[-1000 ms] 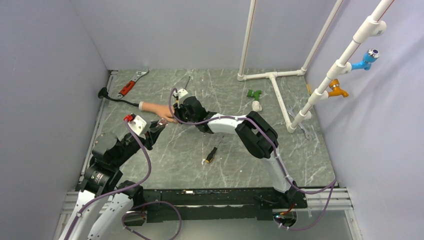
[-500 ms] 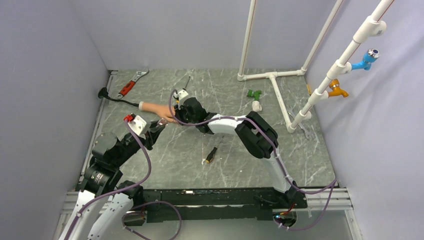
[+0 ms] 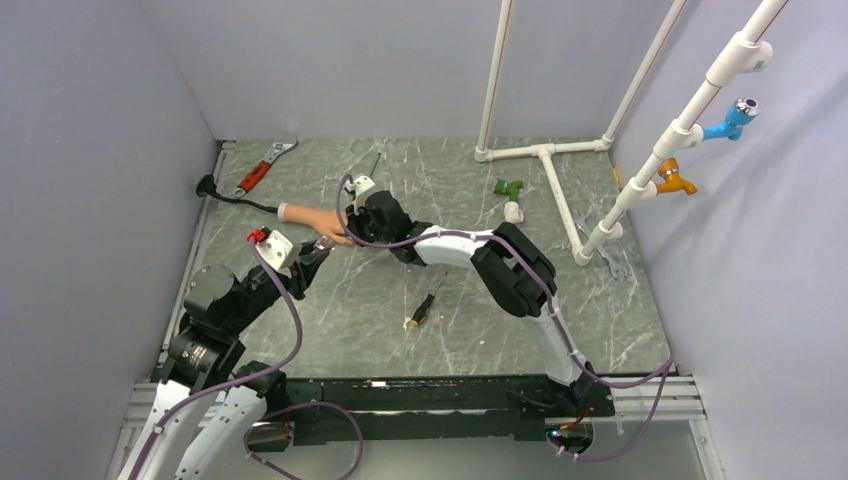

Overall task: Paint the nails
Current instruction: Paint the nail polish on the nail.

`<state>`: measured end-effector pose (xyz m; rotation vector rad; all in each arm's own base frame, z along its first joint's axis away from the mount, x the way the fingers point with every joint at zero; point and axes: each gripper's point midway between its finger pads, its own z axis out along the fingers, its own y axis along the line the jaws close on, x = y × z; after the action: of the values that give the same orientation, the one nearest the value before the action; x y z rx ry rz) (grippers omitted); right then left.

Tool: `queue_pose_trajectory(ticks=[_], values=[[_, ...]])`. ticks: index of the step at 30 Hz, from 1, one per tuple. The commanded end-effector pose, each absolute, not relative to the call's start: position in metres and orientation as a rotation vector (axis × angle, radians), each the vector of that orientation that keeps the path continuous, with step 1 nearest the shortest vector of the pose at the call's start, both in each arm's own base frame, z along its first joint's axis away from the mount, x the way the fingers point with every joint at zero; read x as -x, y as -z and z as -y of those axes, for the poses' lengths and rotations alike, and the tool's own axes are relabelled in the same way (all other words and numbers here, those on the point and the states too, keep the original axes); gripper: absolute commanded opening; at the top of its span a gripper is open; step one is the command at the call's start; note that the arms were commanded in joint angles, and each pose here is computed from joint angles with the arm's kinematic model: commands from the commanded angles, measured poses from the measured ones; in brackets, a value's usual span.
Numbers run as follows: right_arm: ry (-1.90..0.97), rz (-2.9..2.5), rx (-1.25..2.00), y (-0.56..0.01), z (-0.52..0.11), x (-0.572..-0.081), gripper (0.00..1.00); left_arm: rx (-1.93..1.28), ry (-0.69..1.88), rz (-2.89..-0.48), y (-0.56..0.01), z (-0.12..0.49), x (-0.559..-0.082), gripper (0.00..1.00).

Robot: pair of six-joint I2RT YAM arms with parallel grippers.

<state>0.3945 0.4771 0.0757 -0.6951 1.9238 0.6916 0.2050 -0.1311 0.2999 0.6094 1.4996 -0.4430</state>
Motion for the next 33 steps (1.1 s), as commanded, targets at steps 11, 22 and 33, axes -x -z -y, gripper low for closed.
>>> queue_pose_trajectory(ticks=[11,22,33], values=[[-0.710,-1.844,0.686,-0.105,-0.498,-0.403,0.00,-0.586,0.432,-1.456,-0.317,0.129,-0.206,0.00],[-0.688,-1.860,0.703,-0.095,-0.489,-0.396,0.00,-0.586,0.432,-1.453,-0.317,0.129,-0.206,0.00],[-0.623,-1.867,0.701,-0.090,-0.476,-0.398,0.00,-0.586,0.432,-1.458,-0.316,0.129,-0.207,0.00]])
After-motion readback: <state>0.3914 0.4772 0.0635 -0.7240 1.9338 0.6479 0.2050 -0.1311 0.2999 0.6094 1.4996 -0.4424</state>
